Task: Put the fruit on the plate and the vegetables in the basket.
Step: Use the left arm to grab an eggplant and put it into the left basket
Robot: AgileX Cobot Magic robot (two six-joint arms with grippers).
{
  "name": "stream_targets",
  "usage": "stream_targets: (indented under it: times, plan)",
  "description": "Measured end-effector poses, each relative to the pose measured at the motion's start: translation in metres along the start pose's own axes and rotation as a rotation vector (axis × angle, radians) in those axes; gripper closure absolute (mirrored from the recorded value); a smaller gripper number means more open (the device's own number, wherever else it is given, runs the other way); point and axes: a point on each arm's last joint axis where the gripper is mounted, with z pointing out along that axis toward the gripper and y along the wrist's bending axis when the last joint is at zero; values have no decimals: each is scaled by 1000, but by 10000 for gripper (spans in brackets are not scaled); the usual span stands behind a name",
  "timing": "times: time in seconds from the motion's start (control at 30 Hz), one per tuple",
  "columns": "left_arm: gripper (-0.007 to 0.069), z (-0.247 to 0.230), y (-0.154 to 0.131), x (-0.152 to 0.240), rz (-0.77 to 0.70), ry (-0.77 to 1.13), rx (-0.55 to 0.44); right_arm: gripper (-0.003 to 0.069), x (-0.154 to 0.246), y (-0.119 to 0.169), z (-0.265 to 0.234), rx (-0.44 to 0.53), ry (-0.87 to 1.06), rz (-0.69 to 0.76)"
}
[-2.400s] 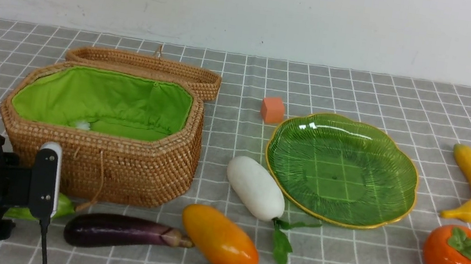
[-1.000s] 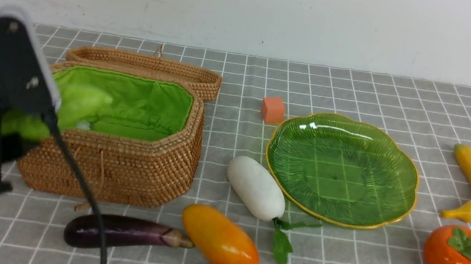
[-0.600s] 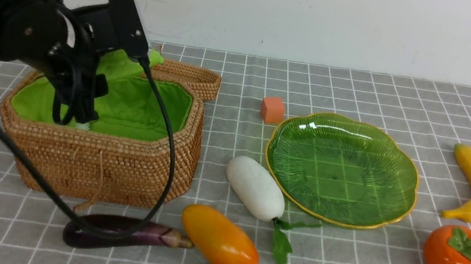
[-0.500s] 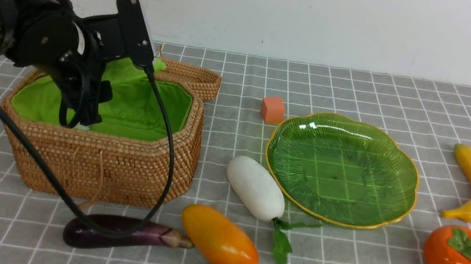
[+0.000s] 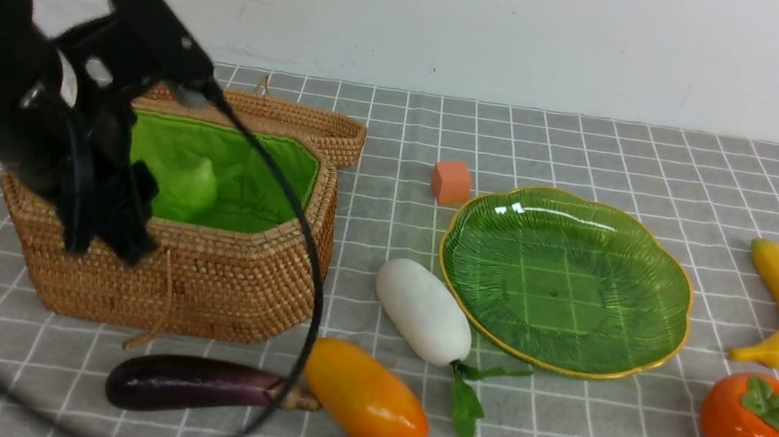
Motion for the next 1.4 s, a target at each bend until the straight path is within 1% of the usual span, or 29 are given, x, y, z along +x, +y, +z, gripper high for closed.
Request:
stream_targets:
  times: [0.07, 0.1, 0.13, 0.2, 0.27, 0.3, 0.37, 0.4, 0.43, 0.47, 0.5, 0.53, 0.6, 0.7, 0.73, 0.83, 0.87, 0.93, 1.07, 1.2, 1.3, 1.4]
  plan:
    - [473, -2, -31, 16, 86, 33, 105, 592, 1, 0, 0, -5, 13, 0]
    - [505, -1, -42, 22, 112, 39, 147, 592, 2, 1, 0, -6, 18, -1]
    - [521, 4, -55, 29, 140, 51, 193, 591, 2, 1, 0, -7, 21, -1]
    - [513, 14, -67, 36, 174, 52, 223, 591, 2, 1, 0, -8, 22, -1]
    - [449, 29, -75, 40, 182, 42, 227, 589, 2, 1, 0, -8, 22, -1]
    - [386, 37, -76, 41, 184, 27, 219, 589, 2, 1, 0, -8, 22, -1]
    - [301, 47, -77, 40, 189, 18, 207, 589, 2, 1, 0, -8, 23, -2]
    - [239, 53, -78, 39, 195, 18, 200, 589, 2, 1, 0, -8, 24, -2]
    - [146, 62, -78, 38, 208, 24, 192, 588, 2, 1, 0, -10, 24, 0]
    - [97, 68, -79, 37, 211, 32, 190, 588, 2, 1, 0, -9, 24, -1]
    - [88, 69, -79, 37, 210, 36, 192, 588, 2, 1, 0, -9, 24, -1]
    - [51, 74, -80, 37, 214, 46, 191, 588, 2, 1, 0, -10, 25, 0]
    - [7, 88, -81, 38, 225, 70, 179, 589, 3, 1, 0, -13, 28, 0]
    - [10, 95, -80, 37, 238, 70, 158, 589, 3, 1, 0, -15, 32, 1]
    - [32, 100, -79, 36, 247, 60, 130, 589, 4, 2, 0, -18, 39, 1]
    - [57, 105, -78, 34, 250, 49, 111, 590, 4, 2, 0, -19, 41, 1]
    - [74, 108, -78, 34, 258, 47, 103, 591, 4, 2, 0, -19, 43, 1]
    - [86, 114, -78, 33, 288, 46, 87, 591, 4, 2, 0, -20, 44, 1]
    - [90, 122, -78, 33, 323, 53, 75, 591, 4, 2, 0, -22, 49, 1]
    - [118, 124, -78, 32, 311, 59, 76, 589, 5, 2, 0, -24, 55, 1]
    - [237, 125, -79, 34, 278, 78, 92, 587, 6, 2, 0, -27, 63, 1]
    - [246, 124, -80, 34, 259, 84, 97, 585, 6, 2, 0, -27, 64, 1]
